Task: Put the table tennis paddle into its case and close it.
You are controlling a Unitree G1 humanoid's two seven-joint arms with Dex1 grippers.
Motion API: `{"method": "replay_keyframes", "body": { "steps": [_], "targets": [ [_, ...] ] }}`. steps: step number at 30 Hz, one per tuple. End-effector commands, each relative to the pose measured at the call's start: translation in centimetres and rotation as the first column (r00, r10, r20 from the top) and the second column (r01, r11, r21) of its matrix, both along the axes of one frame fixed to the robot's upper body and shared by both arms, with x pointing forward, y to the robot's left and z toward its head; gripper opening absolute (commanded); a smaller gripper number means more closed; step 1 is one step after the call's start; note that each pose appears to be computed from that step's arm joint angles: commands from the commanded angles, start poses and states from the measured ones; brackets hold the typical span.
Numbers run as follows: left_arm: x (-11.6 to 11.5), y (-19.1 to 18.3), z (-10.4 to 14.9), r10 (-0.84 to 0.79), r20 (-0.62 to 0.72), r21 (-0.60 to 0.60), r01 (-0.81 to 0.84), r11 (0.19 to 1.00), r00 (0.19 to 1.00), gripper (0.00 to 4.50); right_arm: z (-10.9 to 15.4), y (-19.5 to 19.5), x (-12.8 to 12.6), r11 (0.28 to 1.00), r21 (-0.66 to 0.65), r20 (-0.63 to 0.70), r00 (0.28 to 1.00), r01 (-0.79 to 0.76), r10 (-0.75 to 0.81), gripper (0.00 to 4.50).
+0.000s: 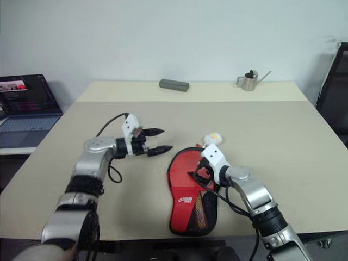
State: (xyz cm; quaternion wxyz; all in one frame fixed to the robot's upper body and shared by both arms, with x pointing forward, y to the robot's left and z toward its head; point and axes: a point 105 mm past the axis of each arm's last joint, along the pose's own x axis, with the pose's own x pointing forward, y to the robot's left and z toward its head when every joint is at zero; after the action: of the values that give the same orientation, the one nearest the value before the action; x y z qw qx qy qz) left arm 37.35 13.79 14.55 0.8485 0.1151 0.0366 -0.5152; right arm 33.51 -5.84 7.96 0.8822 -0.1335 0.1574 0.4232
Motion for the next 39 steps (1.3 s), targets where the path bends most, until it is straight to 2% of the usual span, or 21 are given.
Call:
{"method": "replay_keyframes", "body": {
  "steps": [1, 6, 10, 17, 22, 26, 31, 39],
  "targets": [
    [-2.9, -2.6, 2.6, -0.128, 0.059, -0.033, 0.130, 0.991, 0.990, 4.48, -0.3, -0.9, -1.2, 0.999, 0.007, -0.080, 0.996, -0.031, 0.031, 4.50],
    [-4.4, -4.8, 2.1, -0.194, 0.055, -0.018, 0.195, 0.981, 0.979, 4.48, 3.8, -1.3, -2.6, 0.986, 0.131, -0.070, 0.991, -0.107, 0.116, 4.50],
    [-4.9, -6.3, 1.3, -0.234, 0.072, 0.023, 0.233, 0.972, 0.970, 4.48, 7.0, -3.8, -4.0, 0.974, 0.182, -0.065, 0.987, -0.135, 0.149, 4.50],
    [-4.2, -7.7, -0.5, -0.246, 0.055, 0.039, 0.244, 0.969, 0.968, 4.48, 10.6, -9.0, -3.8, 0.976, 0.214, -0.035, 0.998, -0.035, 0.044, 4.50],
    [-3.7, -8.8, -2.0, -0.269, 0.049, 0.066, 0.265, 0.962, 0.962, 4.48, 11.4, -11.0, -2.8, 0.982, 0.184, 0.012, 0.999, 0.049, -0.052, 4.50],
    [-3.3, -9.8, -4.4, -0.277, 0.013, 0.085, 0.275, 0.958, 0.961, 4.48, 11.6, -11.1, -2.2, 0.979, 0.188, 0.034, 0.996, 0.076, -0.083, 4.50],
    [-3.3, -10.5, -7.2, -0.305, 0.003, 0.174, 0.300, 0.938, 0.952, 4.48, 11.5, -10.9, -1.9, 0.983, 0.165, 0.052, 0.994, 0.084, -0.094, 4.50],
    [-3.2, -10.5, -8.1, -0.300, -0.012, 0.172, 0.298, 0.939, 0.954, 4.48, 12.0, -9.6, 0.3, 0.982, 0.166, 0.063, 0.993, 0.088, -0.100, 4.50]
  ]
}}
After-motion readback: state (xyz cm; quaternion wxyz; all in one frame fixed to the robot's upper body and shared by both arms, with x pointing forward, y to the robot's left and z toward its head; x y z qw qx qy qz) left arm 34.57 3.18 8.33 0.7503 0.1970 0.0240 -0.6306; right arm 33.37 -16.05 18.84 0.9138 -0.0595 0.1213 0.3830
